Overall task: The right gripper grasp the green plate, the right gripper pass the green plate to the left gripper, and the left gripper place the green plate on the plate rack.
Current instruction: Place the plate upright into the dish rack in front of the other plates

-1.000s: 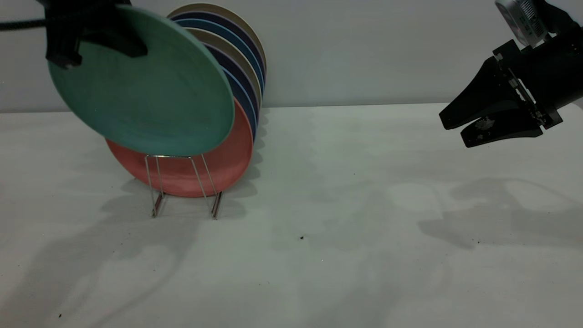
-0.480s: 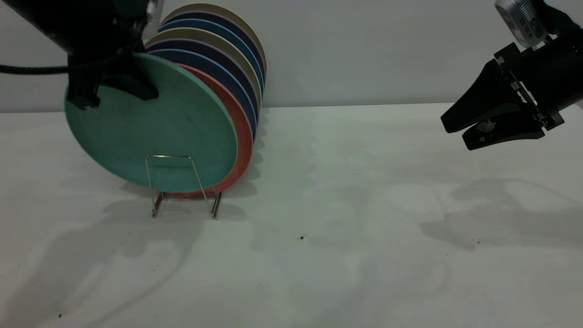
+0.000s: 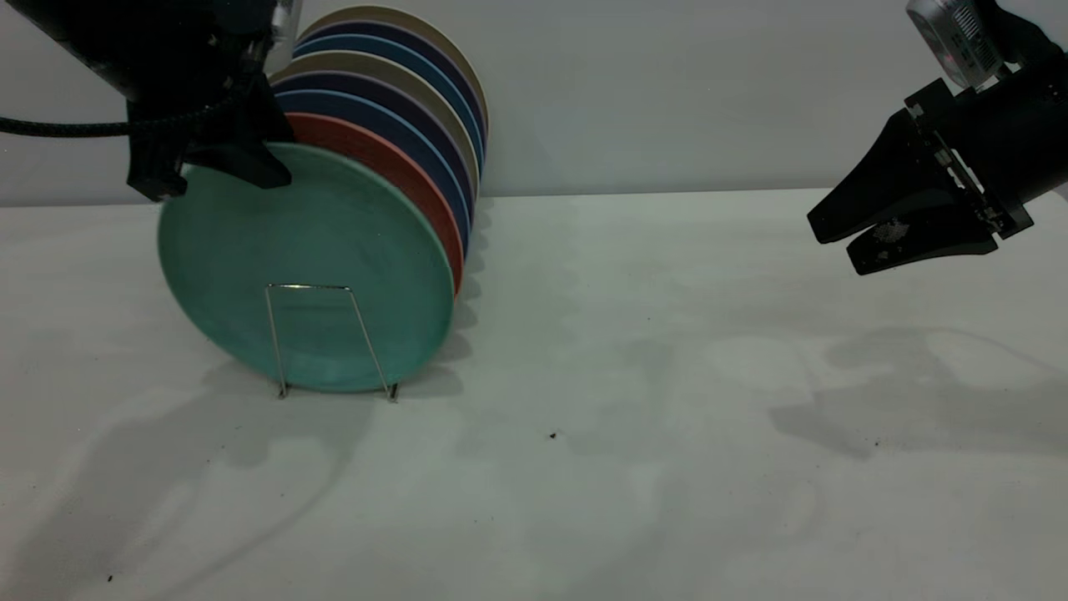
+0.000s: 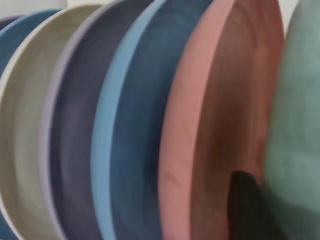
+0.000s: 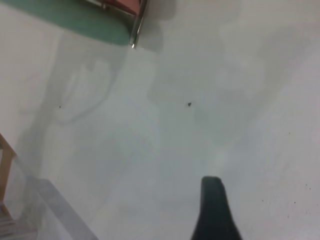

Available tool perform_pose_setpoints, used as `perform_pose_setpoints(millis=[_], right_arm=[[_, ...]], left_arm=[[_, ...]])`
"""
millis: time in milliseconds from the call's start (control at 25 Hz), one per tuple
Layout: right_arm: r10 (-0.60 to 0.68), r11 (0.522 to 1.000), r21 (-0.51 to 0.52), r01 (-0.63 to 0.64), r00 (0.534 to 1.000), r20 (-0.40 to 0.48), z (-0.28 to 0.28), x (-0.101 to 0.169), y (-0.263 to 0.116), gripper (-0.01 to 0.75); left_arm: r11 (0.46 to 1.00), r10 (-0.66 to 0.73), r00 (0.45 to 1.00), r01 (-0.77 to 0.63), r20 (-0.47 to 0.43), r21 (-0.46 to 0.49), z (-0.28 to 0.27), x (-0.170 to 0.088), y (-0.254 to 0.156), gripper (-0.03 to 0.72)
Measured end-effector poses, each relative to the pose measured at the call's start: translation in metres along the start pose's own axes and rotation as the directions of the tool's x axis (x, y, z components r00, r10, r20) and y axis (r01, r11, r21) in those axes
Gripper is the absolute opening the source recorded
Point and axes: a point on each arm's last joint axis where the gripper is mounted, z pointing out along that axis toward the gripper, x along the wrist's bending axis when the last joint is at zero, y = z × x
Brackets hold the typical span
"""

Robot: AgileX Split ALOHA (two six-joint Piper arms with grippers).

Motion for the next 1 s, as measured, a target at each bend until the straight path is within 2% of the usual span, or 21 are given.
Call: perform_pose_setpoints(millis=[120, 440, 560, 800, 880, 1000], right_arm=[[0.0, 1.0, 0.0, 0.0, 1.0, 0.001, 0.0, 0.0, 0.0, 0.552], [-0.001, 1.0, 0.001, 0.001, 1.0, 0.001, 0.0, 0.0, 0.0, 0.552], [-0.001, 1.0, 0.001, 0.001, 1.0, 0.001, 0.0, 0.0, 0.0, 0.552], [0.0, 1.0, 0.001, 0.0, 1.0, 0.002, 0.0, 0.0, 0.0, 0.552], [0.0, 1.0, 0.002, 0.0, 1.0, 0.003, 0.0, 0.0, 0.0, 0.552], [0.027, 1.0, 0.007, -0.027, 1.0, 0.006, 0.0, 0.0, -0.001, 0.552]], left_arm=[[1.0, 0.0, 1.0, 0.0, 0.006, -0.002, -0.001, 0.0, 0.001, 0.386], [1.0, 0.004, 0.999, -0.003, 0.034, -0.017, -0.01, -0.002, 0.004, 0.399], [1.0, 0.012, 1.0, -0.012, -0.006, -0.021, -0.022, 0.002, 0.007, 0.416], [0.999, 0.015, 0.996, -0.018, -0.087, -0.028, -0.047, 0.01, 0.014, 0.503], [0.999, -0.028, 0.993, 0.024, -0.111, -0.037, -0.057, 0.012, 0.016, 0.52], [0.972, -0.231, 0.962, 0.222, -0.144, -0.078, -0.076, 0.014, 0.021, 0.526]])
